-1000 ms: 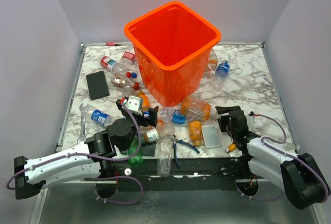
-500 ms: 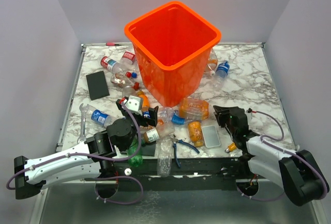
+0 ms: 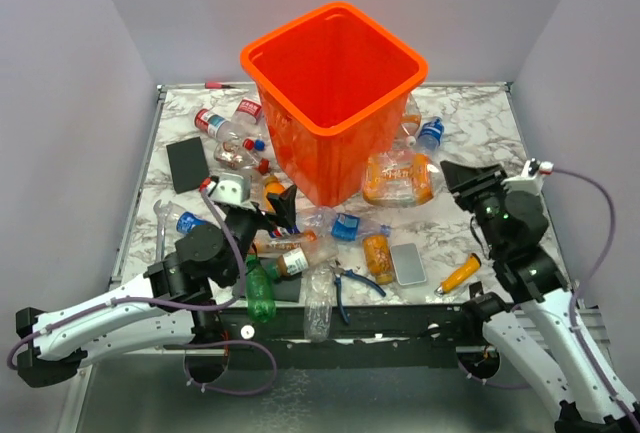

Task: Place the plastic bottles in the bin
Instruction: Pick up the plastic bottle at the center of the board.

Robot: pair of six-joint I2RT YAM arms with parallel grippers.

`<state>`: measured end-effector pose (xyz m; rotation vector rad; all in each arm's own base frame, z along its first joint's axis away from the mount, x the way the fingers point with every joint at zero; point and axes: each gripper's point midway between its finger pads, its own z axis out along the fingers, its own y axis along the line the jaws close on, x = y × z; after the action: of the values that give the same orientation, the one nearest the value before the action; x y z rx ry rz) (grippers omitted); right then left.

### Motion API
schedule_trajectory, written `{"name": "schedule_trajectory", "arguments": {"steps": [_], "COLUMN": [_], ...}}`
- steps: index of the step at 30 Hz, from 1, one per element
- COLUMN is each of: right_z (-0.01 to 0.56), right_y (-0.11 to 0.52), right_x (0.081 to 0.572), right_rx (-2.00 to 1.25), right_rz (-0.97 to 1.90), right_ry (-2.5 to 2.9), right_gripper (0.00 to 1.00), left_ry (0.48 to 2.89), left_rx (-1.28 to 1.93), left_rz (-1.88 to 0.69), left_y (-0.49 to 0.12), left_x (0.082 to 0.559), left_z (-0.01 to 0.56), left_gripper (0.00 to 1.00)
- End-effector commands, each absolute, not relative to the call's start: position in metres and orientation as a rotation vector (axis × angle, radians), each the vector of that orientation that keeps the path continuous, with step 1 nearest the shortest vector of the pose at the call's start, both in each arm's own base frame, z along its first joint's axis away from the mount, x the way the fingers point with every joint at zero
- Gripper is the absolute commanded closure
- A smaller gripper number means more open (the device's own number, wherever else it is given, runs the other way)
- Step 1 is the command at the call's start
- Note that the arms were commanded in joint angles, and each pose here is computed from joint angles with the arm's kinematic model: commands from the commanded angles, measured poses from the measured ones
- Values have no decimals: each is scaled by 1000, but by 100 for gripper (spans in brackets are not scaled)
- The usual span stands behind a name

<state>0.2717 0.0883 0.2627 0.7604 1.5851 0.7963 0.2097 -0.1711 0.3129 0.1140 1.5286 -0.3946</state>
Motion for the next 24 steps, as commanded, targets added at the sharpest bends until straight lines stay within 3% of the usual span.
{"name": "schedule_trajectory", "arguments": {"steps": [1,7,13,24], "right_z": [284,328,377,426], "right_y": [101,157,197,205], "right_x": [244,210,159,129], "right_rx": [323,-157,-548,-752], "right_rz": [639,862,1171,1249], "right_ry": [1806,1895,1714,1499], "right_gripper": [99,100,99,99], "left_ry": [1403,1320,1284,1407], "left_rx": [123,550,922,1065], "left_rz": [-549,-890,-1256,-1347], "left_y": [-177,-252,-332,-382], "left_x": [198,145,85,79], "left_z": [380,435,444,414], "left_gripper": [1,1,1,1]}}
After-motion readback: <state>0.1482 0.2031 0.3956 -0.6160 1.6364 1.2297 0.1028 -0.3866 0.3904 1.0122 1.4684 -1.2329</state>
